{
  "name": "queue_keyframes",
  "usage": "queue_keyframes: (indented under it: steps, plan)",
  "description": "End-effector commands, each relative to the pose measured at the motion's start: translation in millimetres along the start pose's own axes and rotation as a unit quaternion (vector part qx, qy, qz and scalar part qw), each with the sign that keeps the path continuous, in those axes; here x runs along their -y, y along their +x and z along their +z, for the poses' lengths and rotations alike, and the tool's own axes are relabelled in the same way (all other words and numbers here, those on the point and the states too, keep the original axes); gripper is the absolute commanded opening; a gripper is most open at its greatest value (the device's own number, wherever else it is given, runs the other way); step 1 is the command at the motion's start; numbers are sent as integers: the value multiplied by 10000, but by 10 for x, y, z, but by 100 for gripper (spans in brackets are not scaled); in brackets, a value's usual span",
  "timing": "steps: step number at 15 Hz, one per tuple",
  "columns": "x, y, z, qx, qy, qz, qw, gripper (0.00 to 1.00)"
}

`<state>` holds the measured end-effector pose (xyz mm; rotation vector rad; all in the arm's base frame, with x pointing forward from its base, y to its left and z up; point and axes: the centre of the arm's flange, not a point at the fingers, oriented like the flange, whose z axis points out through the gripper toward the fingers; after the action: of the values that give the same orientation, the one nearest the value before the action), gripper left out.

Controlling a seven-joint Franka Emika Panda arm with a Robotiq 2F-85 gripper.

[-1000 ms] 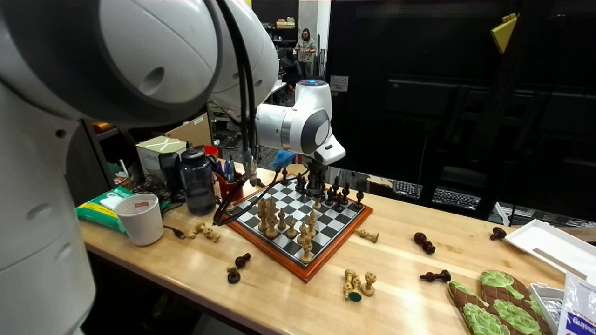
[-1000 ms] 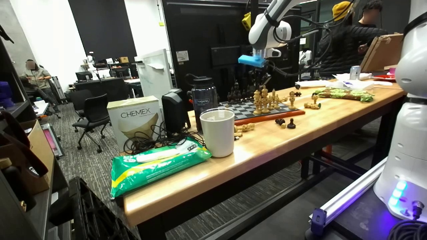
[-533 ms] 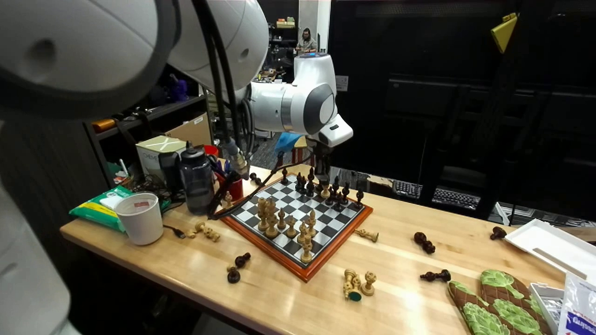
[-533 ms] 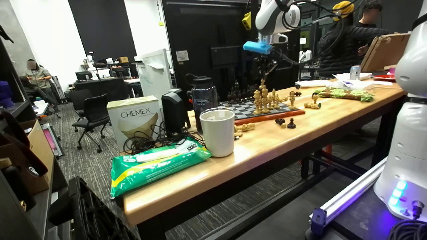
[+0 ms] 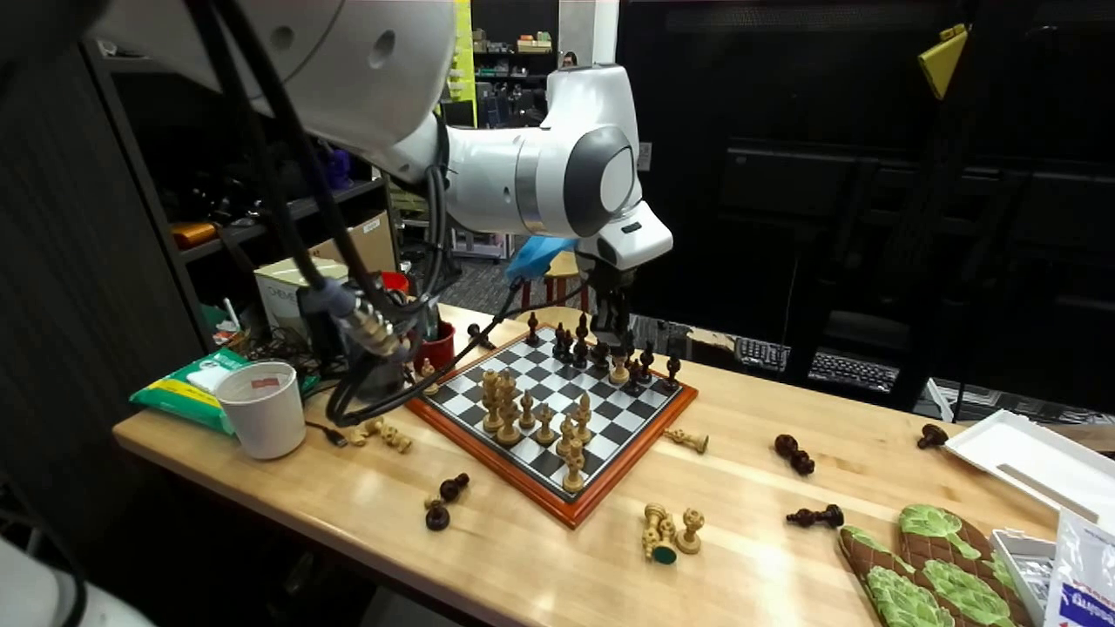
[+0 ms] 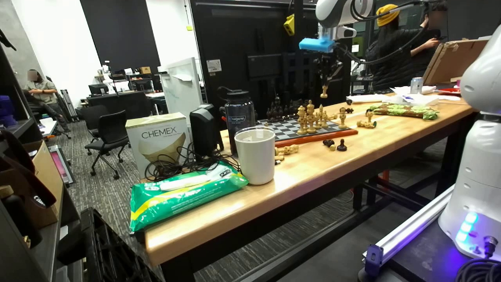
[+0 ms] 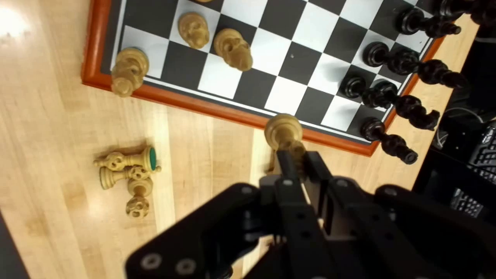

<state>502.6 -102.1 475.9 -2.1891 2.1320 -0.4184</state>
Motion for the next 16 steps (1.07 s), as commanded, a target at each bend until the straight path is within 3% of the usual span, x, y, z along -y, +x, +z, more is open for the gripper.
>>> queue_keyframes:
  steps: [1,16]
  plan:
    - [-332,-6,-25,73,-47,207,9997,3]
    - [-635,-45,553,595,-471,446,9961,3]
